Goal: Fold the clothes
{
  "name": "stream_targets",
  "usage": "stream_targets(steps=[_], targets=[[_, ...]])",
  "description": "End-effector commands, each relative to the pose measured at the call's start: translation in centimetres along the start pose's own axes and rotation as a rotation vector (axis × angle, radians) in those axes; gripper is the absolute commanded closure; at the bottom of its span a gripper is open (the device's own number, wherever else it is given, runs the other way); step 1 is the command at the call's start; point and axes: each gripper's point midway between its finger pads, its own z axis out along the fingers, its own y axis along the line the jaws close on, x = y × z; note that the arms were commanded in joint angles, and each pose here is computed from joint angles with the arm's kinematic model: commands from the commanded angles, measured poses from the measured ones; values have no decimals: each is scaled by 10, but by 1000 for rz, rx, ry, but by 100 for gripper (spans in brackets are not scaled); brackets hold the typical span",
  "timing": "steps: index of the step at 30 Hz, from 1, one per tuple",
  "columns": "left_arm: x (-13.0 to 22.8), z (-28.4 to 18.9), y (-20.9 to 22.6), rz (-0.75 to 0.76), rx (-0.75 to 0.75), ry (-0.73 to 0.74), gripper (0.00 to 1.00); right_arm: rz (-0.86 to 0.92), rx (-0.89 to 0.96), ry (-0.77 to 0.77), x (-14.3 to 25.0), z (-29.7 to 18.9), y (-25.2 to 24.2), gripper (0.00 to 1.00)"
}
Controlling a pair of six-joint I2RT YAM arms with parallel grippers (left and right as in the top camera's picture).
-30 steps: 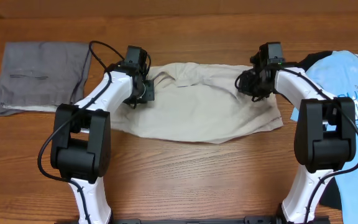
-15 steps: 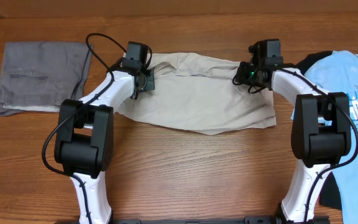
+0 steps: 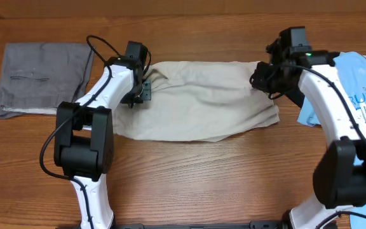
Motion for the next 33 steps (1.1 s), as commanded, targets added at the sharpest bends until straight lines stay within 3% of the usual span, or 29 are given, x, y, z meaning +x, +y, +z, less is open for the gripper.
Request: stream_targets(steps=[1, 8, 15, 23, 33], targets=[[8, -12, -3, -10, 51, 41, 96, 27, 29, 80, 19, 15, -12, 96], [42, -14, -5, -6, 79, 184, 94, 37, 42, 113, 42, 45, -29, 96], [47, 0, -5, 3, 80, 177, 96, 23, 30, 75, 54, 82, -43, 96], [35, 22, -10, -1, 102, 78, 96, 28, 30, -4, 49, 104, -52, 96], [-2, 46, -6, -9, 70, -160, 96, 26, 24, -101, 25, 163, -67, 96]])
